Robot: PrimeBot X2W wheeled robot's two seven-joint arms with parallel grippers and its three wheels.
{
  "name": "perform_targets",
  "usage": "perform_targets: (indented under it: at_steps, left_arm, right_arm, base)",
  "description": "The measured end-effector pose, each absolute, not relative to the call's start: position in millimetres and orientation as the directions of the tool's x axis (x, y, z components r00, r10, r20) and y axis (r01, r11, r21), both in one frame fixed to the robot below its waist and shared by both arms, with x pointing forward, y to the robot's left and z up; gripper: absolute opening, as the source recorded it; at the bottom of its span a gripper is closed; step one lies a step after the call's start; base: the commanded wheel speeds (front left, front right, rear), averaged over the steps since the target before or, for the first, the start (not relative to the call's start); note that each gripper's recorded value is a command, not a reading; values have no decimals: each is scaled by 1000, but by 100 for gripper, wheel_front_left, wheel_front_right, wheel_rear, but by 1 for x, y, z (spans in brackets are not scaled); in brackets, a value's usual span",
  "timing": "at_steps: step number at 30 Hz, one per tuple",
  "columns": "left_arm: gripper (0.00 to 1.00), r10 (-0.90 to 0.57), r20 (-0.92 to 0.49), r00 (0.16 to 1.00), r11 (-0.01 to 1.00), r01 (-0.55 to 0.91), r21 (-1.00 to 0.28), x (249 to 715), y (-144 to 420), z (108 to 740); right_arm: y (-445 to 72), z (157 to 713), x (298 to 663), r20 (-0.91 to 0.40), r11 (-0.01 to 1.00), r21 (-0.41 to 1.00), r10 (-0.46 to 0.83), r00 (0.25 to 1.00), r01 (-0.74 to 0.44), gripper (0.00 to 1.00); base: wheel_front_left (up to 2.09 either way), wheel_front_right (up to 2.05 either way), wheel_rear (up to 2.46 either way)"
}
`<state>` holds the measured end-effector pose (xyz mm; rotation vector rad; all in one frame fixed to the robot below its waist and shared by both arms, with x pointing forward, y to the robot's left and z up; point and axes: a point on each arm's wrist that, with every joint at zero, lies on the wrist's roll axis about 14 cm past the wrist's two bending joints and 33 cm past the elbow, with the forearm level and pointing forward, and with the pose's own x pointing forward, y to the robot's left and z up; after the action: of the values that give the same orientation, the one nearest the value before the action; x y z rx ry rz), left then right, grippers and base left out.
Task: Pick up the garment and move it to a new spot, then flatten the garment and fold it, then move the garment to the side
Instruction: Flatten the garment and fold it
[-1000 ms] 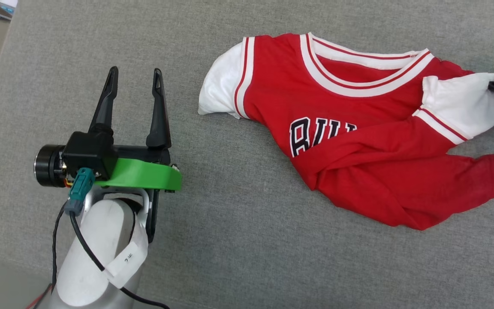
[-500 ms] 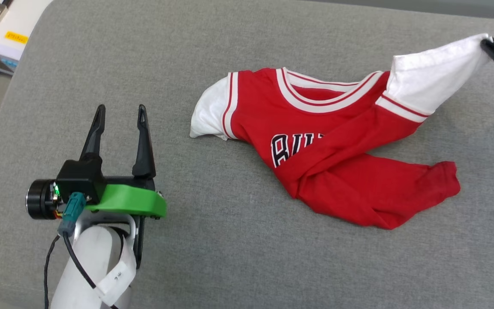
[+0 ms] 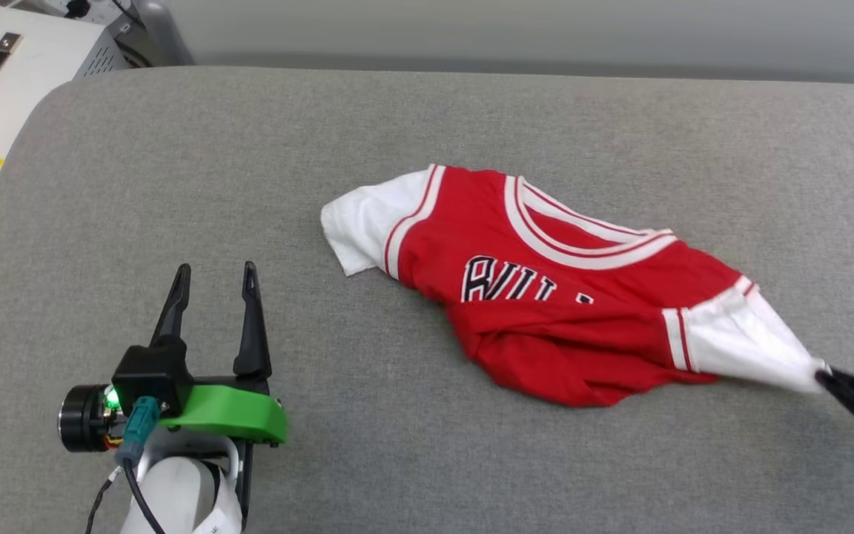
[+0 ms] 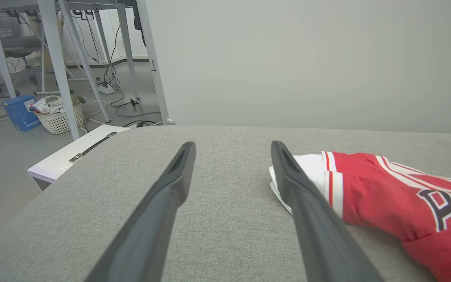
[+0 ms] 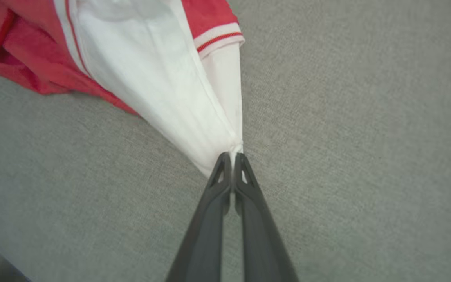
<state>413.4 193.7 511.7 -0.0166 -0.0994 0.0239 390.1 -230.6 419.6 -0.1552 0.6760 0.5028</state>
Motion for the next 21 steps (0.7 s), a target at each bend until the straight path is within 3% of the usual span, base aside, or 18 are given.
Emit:
perform_targets:
  at_steps: [6,9,10,11,12,21]
  left_arm:
    - [100,-5,102,995,1000,8,-24,415,182,512]
    - [100,-8,101,995,1000,11,-27,414,182,512]
    - [100,-7,102,995,1000,9,-27,413,182,512]
    - [100,-6,104,995,1000,9,-26,413,182,513]
    - [100,-6,108,994,1000,9,-24,413,182,515]
    - [100,-6,132,991,1000,8,-14,403,184,524]
  right_arm:
    - [-244,366,329,-733,909,103,345,587,-405,0]
    - [-247,363,329,-717,921,108,333,613,-374,0]
    - [-246,365,331,-701,928,123,332,631,-351,22]
    - [-245,367,333,-685,933,135,332,648,-334,95]
    - [-245,372,337,-661,936,141,331,673,-323,100]
    - [-248,473,397,-385,929,94,365,847,-358,100]
  base:
    - [0,0,0]
    - [0,0,0]
    - [0,0,0]
    - [0,0,0]
    - [0,0,0]
    - [0,0,0]
